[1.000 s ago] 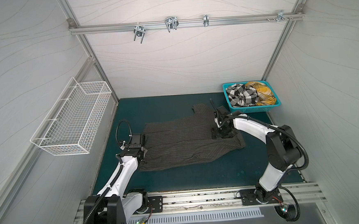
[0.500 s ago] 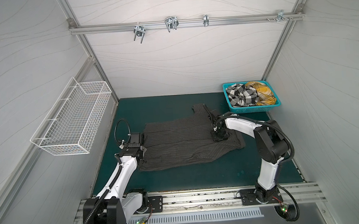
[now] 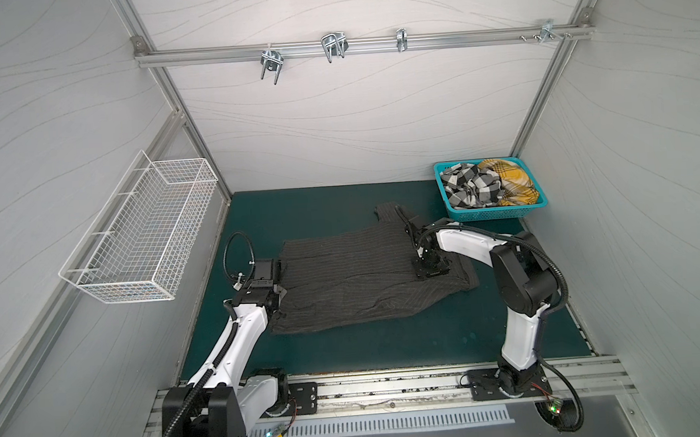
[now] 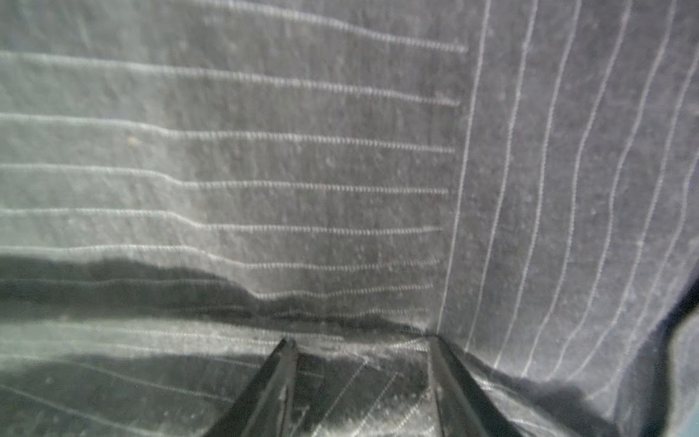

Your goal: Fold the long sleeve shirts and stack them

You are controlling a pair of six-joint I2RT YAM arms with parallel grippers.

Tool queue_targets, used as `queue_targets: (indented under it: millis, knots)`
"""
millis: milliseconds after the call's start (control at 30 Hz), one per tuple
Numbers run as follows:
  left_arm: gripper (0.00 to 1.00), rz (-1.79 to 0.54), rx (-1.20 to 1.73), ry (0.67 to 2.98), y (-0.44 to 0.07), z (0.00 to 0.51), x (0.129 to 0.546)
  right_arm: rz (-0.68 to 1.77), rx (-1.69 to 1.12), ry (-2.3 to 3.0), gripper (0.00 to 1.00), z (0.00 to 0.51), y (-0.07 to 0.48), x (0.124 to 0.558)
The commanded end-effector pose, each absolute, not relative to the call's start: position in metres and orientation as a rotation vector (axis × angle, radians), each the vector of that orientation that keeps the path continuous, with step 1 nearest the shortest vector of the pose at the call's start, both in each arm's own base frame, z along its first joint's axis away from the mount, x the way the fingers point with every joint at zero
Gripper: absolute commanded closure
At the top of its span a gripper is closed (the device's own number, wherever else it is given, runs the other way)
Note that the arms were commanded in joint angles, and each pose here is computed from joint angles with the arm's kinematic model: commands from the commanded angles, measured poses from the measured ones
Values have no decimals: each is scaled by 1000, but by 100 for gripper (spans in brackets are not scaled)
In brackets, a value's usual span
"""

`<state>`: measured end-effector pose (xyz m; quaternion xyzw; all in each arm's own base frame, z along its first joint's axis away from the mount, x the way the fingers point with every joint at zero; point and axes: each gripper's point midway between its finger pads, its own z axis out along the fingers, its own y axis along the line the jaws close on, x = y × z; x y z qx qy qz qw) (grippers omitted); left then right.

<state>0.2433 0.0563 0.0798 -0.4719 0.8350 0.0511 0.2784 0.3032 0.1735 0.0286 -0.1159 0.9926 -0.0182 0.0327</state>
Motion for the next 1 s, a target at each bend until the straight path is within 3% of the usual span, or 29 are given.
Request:
queue_targets:
  millis: [0, 167, 567, 700, 867, 900, 967]
  knots:
    - [100, 128, -1269, 2211, 59, 85, 248, 9, -340, 3061, 37, 51, 175, 287]
    - [100, 123, -1274, 2217, 58, 84, 248, 64, -347, 3103, 36, 42, 182, 280]
    - [100, 116, -1280, 2222, 56, 81, 247, 23, -80, 3180, 51, 30, 177, 275]
    - [100, 118, -1281, 2226, 56, 79, 247, 66, 17, 3216, 64, 20, 177, 274]
    - [100, 118, -1281, 2226, 56, 79, 246, 101, 68, 3231, 62, 14, 174, 274]
    - [100, 117, -1282, 2227, 56, 78, 246, 110, 77, 3230, 64, 13, 174, 274]
    - [100, 114, -1286, 2228, 56, 78, 246, 111, 86, 3228, 78, 13, 172, 274]
